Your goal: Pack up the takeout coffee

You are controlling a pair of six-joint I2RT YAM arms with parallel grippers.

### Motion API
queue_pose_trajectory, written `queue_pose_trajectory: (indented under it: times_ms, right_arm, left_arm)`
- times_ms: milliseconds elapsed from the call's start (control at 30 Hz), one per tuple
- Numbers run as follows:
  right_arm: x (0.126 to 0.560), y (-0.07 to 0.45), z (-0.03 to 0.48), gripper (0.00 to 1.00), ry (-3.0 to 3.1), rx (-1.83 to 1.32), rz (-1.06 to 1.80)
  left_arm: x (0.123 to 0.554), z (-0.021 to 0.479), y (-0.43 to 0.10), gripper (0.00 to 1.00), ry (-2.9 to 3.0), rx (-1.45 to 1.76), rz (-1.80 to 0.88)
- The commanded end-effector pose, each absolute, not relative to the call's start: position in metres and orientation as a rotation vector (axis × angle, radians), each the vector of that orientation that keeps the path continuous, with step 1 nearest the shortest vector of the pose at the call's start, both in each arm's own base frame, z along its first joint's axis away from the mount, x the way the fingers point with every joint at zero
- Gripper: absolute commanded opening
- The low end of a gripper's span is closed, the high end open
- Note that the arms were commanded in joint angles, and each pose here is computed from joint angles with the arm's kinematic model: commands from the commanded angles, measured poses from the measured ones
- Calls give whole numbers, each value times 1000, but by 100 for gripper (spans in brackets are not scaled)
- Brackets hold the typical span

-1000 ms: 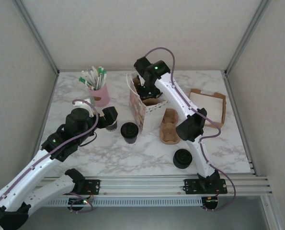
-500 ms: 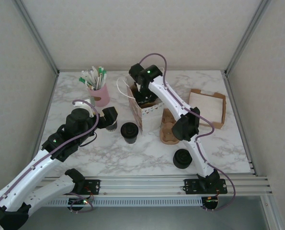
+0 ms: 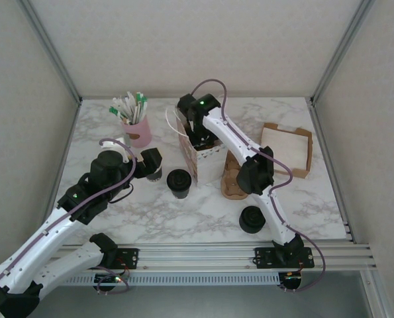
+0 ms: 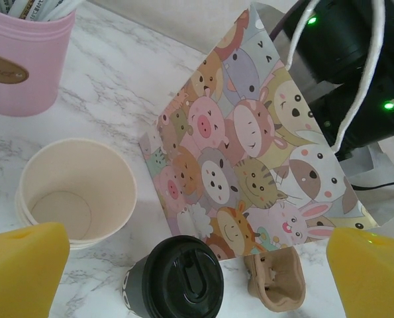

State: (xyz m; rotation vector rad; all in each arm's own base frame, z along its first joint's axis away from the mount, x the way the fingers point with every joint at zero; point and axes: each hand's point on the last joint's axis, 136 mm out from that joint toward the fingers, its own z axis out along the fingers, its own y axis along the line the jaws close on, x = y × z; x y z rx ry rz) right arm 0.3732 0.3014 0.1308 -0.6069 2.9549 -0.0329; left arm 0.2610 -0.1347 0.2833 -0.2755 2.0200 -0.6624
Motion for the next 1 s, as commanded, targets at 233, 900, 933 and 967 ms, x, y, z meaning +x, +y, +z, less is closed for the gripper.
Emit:
queue_pose_trajectory:
  times_ms: [233,900,933,967]
  right_arm:
    - [368,305,91,30,3025,-606,-69]
    - [367,301,125,56,2962,-564,-38]
    - [368,301,131,58,2949,-559,-28]
    - [368,301,138,58,2937,-556,-22]
  left_arm:
    - [261,285,-132,100,2005,-274,-666]
    - [263,285,-133,100,2004,-273,-671]
    - [264,285,-133,100,2004,-274,-672]
    - [264,285,-134,100,2006,-274,-672]
